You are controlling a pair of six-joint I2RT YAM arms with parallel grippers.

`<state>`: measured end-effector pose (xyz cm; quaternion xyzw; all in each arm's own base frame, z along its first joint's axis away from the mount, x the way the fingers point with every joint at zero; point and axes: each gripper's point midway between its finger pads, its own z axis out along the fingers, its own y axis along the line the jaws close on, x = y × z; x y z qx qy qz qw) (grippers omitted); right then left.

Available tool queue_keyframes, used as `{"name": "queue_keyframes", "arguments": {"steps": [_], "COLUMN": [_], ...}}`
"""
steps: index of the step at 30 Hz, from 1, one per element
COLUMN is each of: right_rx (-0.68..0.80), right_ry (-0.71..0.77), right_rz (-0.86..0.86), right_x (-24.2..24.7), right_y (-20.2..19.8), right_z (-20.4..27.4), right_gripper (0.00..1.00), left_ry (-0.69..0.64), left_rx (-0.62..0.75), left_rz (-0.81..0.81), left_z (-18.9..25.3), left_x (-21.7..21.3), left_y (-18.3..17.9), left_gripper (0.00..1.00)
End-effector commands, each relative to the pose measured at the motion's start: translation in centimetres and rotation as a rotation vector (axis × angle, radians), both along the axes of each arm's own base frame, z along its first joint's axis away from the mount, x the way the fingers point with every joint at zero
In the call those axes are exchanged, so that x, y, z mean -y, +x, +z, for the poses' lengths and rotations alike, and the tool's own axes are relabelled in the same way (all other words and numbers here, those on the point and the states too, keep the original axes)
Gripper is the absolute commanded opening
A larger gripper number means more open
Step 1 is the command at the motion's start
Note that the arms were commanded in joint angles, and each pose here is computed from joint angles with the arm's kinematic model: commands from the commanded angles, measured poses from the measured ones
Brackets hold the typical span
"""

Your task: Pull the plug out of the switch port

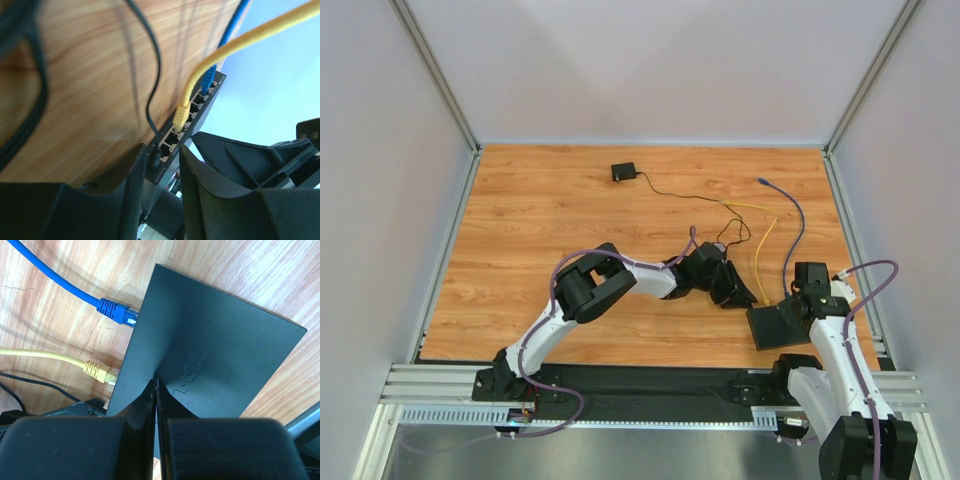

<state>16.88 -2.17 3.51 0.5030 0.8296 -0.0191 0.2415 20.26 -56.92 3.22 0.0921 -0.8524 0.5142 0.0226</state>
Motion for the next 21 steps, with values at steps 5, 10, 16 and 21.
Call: {"name": "queue_keyframes", "arguments": {"steps": [5,10,16,21], "right_rx": [-0.032,-0.01,-0.034,-0.018], "right_ry": [-0.003,0.025,0.035,0.026], "right_rz": [0.016,0.072,0.09,0.102], "right_x": [0.0,-0.7,-0.9,-0.8], "right_y": [-0.5,0.6,0.7,1.5], "right_z": [-0.7,-0.7,-1.0,-0.2], "right_gripper": [0.0,0.0,0.05,0.24], "left_ry": [-0.013,-0.028,-0.047,-0.056], "left_rx": [-0.015,-0.011,-0.037,-0.041], "left_rz": [0.017,0.007,0.001,-0.011], "left_z": [0.8,0.9,0.6,0.7], "left_x": [-0.1,-0.2,-0.1,0.1], "left_y": [0.2,0.1,0.0,0.0], "left_gripper": [0.34,0.22,0.17,0.05]}}
